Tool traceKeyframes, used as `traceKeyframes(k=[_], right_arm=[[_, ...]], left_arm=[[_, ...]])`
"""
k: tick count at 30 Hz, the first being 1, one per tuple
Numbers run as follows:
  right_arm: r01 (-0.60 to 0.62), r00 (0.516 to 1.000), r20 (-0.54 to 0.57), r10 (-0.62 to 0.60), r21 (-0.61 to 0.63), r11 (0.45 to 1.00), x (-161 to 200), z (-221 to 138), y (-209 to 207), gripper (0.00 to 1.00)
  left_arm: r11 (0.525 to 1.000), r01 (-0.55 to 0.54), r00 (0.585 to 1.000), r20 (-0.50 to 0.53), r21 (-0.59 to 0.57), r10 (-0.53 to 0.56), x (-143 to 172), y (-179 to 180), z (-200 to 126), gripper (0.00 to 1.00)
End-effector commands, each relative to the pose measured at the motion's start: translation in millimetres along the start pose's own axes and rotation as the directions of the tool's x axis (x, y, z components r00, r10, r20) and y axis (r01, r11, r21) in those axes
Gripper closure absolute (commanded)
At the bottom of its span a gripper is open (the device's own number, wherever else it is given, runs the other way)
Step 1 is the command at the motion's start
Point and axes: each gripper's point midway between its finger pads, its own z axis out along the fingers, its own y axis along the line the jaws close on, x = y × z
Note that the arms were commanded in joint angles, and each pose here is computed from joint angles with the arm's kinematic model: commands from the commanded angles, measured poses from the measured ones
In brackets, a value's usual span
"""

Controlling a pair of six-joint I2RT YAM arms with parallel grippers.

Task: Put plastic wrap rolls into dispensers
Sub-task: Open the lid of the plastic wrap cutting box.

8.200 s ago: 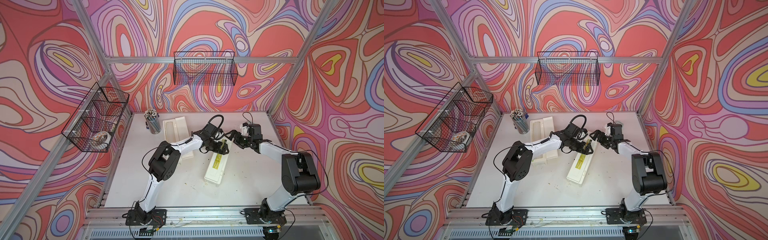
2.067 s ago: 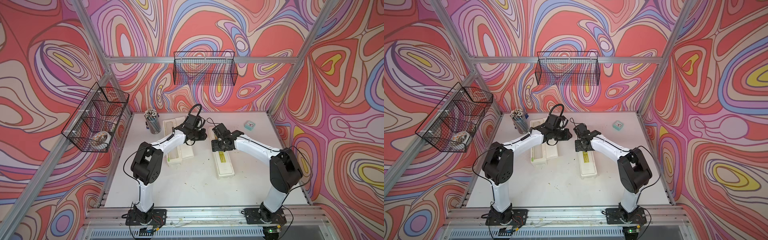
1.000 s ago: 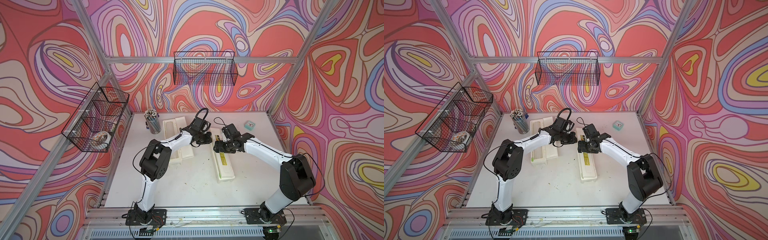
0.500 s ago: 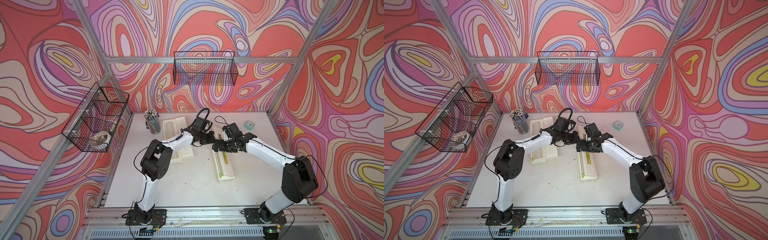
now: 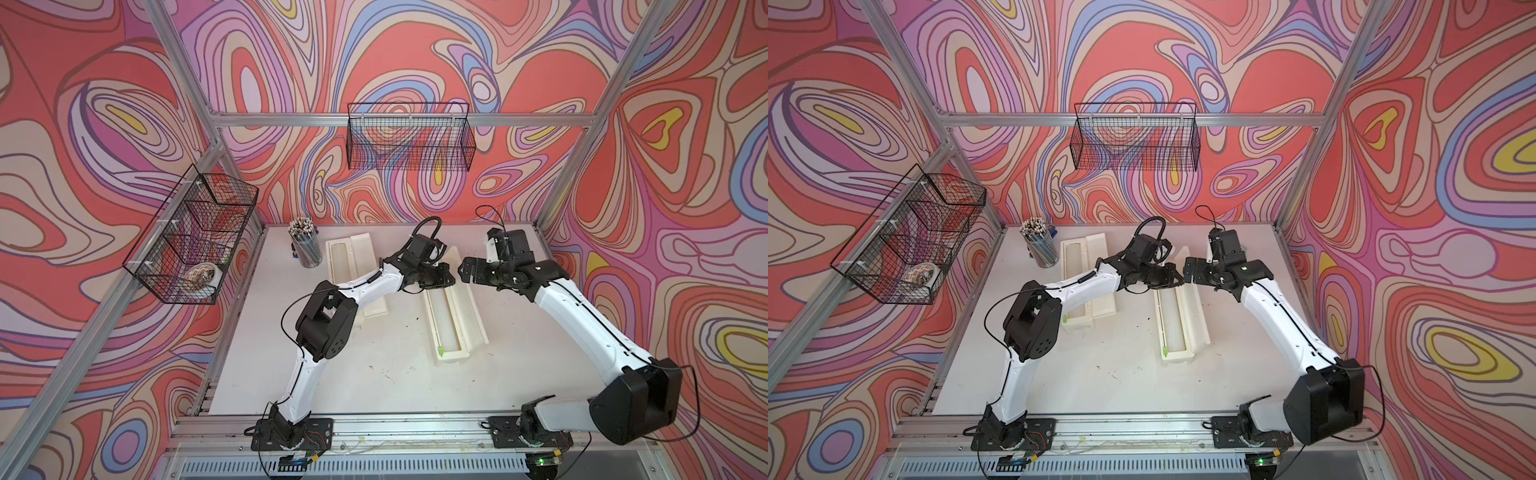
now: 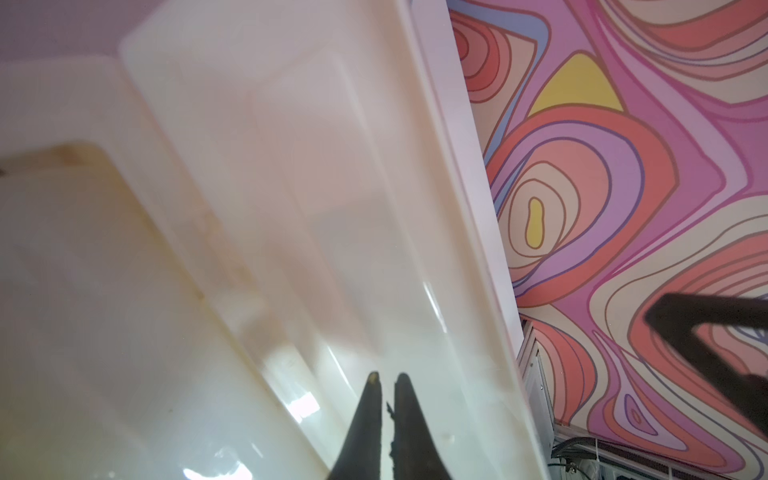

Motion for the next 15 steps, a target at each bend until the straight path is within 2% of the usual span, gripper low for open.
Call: traceKeyframes(k=[1, 3, 6, 8, 11, 13, 15], right_arm=[[0.034, 0.998, -0.056, -0.031, 0.042, 0.999, 19, 7, -12, 0.02], [0.029, 0.998, -0.059, -0.027, 0.038, 0.999, 23, 11, -12, 0.02], [0.03, 0.999, -0.045, -0.028, 0.044, 0.999, 26, 16, -15, 0.02], [0.042, 0.999, -0.031, -0.041, 0.049, 0.998, 26, 18, -18, 0.02], [0.055, 0.998, 0.018, -0.056, 0.076, 0.996, 22, 21, -25, 0.02], [0.061, 0.995, 0.068, -0.067, 0.097, 0.993, 16, 23, -31, 0.02], [0.073, 0.99, 0.112, -0.088, 0.125, 0.989, 10, 26, -36, 0.02]], left_arm=[[0.993, -0.09, 0.996, 0.012, -0.076, 0.091, -9, -1, -3, 0.88], [0.988, -0.119, 0.993, 0.01, -0.103, 0.121, -14, -3, -8, 0.89], [0.971, -0.172, 0.979, 0.079, -0.166, 0.187, -25, -6, -31, 0.89], [0.945, -0.242, 0.953, 0.128, -0.218, 0.274, -35, -16, -59, 0.89], [0.879, -0.332, 0.891, 0.192, -0.343, 0.411, -45, -20, -105, 0.85], [0.832, -0.354, 0.85, 0.226, -0.427, 0.477, -48, -10, -141, 0.84], [0.814, -0.317, 0.837, 0.26, -0.487, 0.482, -49, 13, -177, 0.82]])
